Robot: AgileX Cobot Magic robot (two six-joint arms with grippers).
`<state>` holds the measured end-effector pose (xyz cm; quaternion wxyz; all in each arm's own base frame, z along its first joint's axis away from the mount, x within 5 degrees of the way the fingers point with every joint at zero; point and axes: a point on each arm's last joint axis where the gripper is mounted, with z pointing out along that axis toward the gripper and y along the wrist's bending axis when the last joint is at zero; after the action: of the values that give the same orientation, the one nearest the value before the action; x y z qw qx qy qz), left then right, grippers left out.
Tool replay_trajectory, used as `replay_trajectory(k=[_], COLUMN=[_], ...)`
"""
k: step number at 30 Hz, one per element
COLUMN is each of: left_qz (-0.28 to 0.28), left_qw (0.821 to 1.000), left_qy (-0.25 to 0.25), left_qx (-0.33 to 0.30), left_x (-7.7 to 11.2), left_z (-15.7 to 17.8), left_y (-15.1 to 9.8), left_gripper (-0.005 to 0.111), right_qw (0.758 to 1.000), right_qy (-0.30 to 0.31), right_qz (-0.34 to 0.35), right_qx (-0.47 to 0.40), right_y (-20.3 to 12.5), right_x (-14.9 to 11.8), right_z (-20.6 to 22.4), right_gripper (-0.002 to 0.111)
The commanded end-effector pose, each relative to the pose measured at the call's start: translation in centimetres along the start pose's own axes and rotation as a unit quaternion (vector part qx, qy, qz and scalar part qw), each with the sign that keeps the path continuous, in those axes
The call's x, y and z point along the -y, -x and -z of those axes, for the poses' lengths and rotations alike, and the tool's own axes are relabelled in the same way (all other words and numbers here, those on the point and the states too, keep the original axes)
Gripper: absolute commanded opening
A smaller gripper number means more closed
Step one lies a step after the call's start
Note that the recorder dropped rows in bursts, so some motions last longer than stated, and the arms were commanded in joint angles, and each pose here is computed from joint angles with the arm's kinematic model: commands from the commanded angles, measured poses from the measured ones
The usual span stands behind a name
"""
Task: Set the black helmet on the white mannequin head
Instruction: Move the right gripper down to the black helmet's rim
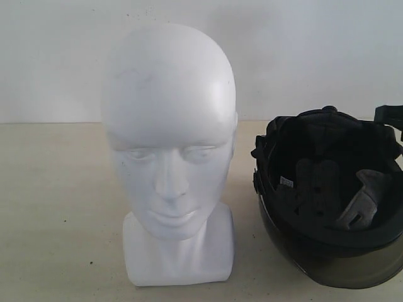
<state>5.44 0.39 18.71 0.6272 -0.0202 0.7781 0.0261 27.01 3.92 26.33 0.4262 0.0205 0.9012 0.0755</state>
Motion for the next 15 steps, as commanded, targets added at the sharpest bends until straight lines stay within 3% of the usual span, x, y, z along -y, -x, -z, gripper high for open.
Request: replay_trajectory(k=[1, 15], left_qz=[0.005, 0.005], left_qw=[1.000, 1.000], left_qy=[-0.004, -0.004], left_qx=[0.000, 0.000], left_x=[0.1, 0.1], left_z=[0.0, 0.0], left_y=[-0.1, -0.1], left_gripper=[0.005, 0.005], right_qw=[0.999, 0.996], right_qy=[0.007, 0.020], right_qz=[0.034, 0.049], right_qx=[-0.034, -0.072], right_y=[0.2, 0.7], right_x=[-0.2, -0.6], right_z=[-1.0, -5.0], right_gripper=[0.000, 0.000])
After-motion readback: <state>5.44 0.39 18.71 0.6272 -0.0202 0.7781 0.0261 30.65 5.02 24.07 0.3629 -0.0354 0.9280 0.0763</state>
